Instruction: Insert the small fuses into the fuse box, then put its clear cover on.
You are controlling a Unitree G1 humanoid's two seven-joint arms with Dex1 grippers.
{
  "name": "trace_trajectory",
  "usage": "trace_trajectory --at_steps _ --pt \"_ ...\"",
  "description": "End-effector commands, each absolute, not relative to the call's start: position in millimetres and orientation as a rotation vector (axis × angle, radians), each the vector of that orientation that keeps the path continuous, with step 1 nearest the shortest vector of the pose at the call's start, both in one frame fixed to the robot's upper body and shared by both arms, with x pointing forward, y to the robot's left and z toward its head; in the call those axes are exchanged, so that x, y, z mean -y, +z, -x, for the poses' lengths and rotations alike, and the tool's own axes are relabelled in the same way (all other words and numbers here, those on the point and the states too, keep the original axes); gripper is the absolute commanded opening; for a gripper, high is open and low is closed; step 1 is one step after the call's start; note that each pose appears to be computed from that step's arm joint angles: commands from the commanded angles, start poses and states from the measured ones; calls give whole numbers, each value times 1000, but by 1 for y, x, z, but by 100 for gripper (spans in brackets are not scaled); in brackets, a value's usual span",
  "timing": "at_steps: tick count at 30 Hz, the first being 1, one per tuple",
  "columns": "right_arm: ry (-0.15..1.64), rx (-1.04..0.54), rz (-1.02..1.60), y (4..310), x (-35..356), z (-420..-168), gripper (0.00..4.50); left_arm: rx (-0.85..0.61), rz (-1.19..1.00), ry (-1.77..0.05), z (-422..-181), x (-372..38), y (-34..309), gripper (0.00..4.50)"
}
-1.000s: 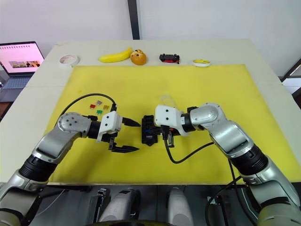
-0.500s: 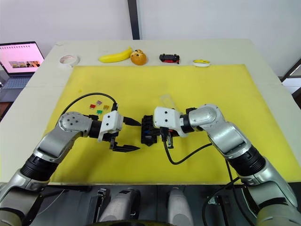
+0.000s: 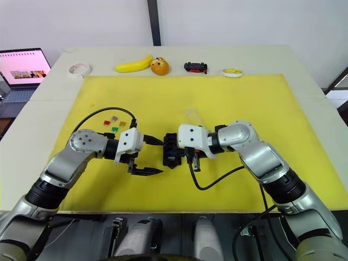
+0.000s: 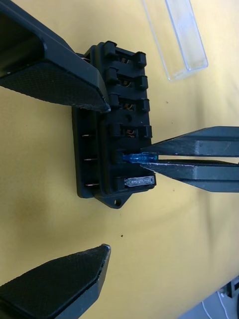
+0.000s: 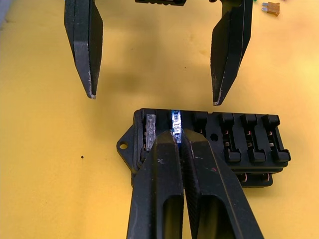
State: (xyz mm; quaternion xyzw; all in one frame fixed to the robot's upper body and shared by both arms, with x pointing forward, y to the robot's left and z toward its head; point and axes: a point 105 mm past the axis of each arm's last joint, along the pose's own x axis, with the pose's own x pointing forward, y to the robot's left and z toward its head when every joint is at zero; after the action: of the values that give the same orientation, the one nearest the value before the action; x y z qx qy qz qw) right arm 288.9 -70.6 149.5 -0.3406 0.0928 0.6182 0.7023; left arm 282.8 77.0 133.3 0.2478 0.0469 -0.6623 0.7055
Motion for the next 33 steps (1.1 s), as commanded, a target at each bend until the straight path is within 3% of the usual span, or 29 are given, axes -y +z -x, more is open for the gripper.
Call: trace_trajectory --at_steps 1,24,27,30,33 --pt "1374 -179 765 154 70 -289 0 -65 -584 -1490 -279 -74 142 446" --pt "1377 -173 759 158 68 -295 0 -62 -576 -1490 -278 -74 143 446" --pt "1375 -145 765 166 68 -294 91 -62 -573 -1491 -278 -73 143 450" --pt "1382 -127 760 175 67 -291 229 -60 -571 -1493 -277 -73 143 450" --pt "1389 -120 768 178 67 -288 229 -57 -571 -1492 -278 -72 143 450"
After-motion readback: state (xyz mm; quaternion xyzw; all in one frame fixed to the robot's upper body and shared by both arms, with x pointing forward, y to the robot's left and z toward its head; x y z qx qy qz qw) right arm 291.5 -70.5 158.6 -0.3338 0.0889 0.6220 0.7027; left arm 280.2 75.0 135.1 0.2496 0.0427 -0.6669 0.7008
